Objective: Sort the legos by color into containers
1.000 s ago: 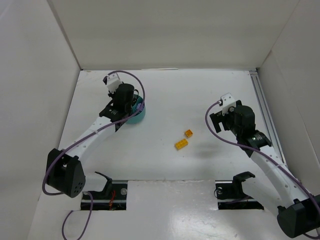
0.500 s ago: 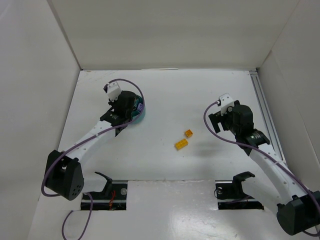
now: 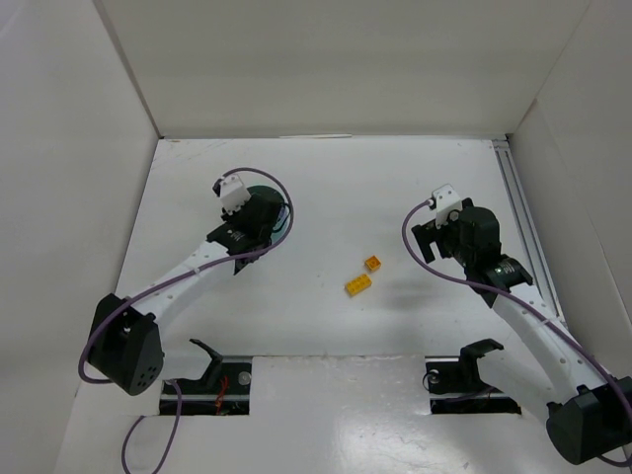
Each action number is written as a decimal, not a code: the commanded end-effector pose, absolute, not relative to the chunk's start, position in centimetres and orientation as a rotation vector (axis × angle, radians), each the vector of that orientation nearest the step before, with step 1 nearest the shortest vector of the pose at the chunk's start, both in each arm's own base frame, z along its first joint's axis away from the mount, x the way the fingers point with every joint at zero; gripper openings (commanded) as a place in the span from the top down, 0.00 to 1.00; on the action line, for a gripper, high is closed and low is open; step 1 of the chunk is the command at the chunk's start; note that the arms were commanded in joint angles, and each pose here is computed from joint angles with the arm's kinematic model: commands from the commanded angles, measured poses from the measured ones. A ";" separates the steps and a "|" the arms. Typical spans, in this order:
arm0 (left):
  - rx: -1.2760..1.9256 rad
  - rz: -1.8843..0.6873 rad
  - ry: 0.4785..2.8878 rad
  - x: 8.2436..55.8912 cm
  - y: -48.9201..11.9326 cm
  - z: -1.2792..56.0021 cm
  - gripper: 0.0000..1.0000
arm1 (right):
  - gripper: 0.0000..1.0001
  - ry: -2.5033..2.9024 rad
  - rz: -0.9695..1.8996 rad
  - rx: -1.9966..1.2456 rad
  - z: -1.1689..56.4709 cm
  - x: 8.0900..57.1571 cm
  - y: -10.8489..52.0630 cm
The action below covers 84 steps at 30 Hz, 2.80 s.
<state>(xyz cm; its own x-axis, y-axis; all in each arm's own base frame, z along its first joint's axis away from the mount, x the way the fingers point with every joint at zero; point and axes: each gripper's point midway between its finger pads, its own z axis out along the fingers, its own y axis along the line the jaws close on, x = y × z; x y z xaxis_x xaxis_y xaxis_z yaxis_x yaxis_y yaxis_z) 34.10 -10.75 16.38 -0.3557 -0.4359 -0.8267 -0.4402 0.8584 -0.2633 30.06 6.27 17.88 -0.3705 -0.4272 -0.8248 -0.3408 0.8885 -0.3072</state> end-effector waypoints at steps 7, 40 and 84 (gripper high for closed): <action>-0.934 0.116 1.877 33.6 -8.2 15.8 1.00 | 0.01 1.918 -0.088 -0.549 19.5 30.8 6.6; -1.040 0.216 1.774 34.7 -10.4 17.5 0.44 | 0.01 1.924 -0.077 -0.566 19.0 30.9 6.8; -0.201 -0.679 1.942 24.4 -16.9 22.9 0.00 | 0.58 2.183 0.293 -0.535 5.4 31.6 22.5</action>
